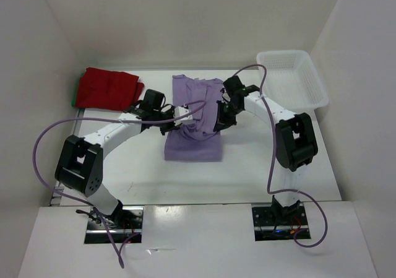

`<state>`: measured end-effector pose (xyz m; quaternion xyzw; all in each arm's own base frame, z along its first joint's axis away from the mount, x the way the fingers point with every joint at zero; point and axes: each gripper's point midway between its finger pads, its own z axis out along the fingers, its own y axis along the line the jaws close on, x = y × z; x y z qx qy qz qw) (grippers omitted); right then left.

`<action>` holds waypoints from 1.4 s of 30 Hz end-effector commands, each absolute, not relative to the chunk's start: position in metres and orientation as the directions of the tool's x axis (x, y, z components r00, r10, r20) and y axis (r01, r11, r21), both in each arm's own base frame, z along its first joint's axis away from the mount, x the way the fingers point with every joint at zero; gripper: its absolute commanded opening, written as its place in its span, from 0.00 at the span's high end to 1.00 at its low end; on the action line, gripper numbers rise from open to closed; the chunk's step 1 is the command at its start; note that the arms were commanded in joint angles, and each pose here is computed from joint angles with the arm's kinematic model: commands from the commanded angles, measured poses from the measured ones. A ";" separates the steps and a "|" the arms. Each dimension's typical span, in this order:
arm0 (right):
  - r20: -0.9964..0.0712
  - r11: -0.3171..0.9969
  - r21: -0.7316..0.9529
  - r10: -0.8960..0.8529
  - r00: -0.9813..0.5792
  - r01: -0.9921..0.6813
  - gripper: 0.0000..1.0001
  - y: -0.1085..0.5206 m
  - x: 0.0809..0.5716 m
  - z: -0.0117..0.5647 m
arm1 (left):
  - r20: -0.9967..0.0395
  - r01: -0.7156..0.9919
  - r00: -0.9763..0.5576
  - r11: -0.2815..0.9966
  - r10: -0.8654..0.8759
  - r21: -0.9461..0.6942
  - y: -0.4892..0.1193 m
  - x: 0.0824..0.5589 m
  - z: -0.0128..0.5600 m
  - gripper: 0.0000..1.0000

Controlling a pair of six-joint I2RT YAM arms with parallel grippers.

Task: Fold and stack the t-shirts
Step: Fold the folded rectangular tshirt in 1/3 of the way

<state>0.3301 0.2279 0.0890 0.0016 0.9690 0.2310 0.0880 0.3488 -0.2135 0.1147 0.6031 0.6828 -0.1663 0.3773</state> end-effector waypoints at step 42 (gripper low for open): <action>-0.371 0.900 0.407 0.007 -0.928 -0.156 0.79 0.217 0.365 0.129 | -0.695 0.753 -0.109 0.515 0.711 0.410 -0.166 0.476 0.132 0.38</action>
